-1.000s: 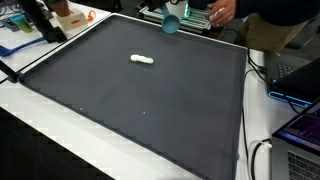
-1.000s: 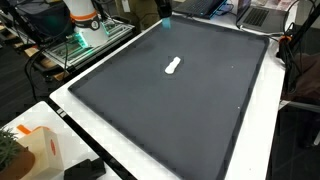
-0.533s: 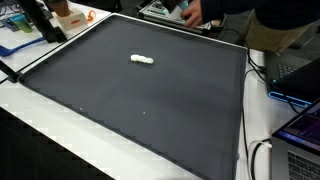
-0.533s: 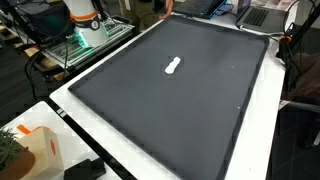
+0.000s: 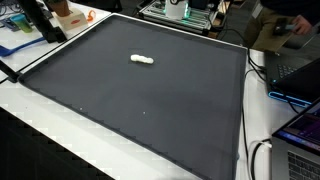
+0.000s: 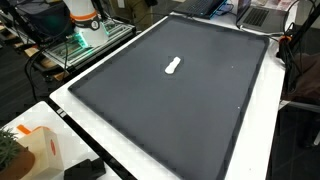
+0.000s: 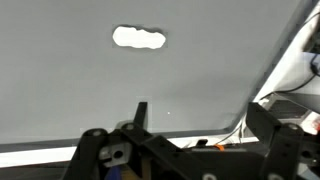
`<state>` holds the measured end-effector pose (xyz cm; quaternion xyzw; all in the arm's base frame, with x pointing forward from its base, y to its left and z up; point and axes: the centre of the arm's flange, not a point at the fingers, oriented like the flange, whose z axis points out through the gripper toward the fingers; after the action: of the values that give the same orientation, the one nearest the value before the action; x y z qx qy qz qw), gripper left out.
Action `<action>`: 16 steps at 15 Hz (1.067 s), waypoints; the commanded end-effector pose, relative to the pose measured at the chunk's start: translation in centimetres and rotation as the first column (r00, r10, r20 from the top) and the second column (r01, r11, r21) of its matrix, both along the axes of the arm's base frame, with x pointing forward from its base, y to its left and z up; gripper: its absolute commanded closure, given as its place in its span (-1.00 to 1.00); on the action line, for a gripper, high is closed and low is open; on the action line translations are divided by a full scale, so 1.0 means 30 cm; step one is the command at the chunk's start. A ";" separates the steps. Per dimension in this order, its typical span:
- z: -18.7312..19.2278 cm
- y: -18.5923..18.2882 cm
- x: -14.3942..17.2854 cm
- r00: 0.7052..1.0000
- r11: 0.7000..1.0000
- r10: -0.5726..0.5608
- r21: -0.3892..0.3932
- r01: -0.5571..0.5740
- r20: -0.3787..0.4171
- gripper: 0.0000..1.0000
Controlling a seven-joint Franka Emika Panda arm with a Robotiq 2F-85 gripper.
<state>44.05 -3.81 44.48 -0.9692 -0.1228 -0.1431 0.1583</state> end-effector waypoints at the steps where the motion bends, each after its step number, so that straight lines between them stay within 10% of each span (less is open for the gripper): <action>1: -0.217 0.007 -0.066 0.999 0.991 0.021 -0.130 -0.016 0.034 -1.00; 6: -0.424 0.034 -0.258 0.963 0.966 0.161 -0.234 -0.109 0.215 -1.00; 12: -0.463 0.037 -0.288 0.899 0.946 0.319 -0.041 -0.322 0.300 -1.00; 15: -0.533 -0.100 -0.284 0.926 0.951 0.227 0.135 -0.277 0.303 -1.00; 16: -0.411 -0.005 -0.163 0.917 0.955 0.264 0.049 -0.291 0.299 -1.00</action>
<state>39.14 -4.01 32.11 -0.9020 -0.2738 -0.2653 0.2028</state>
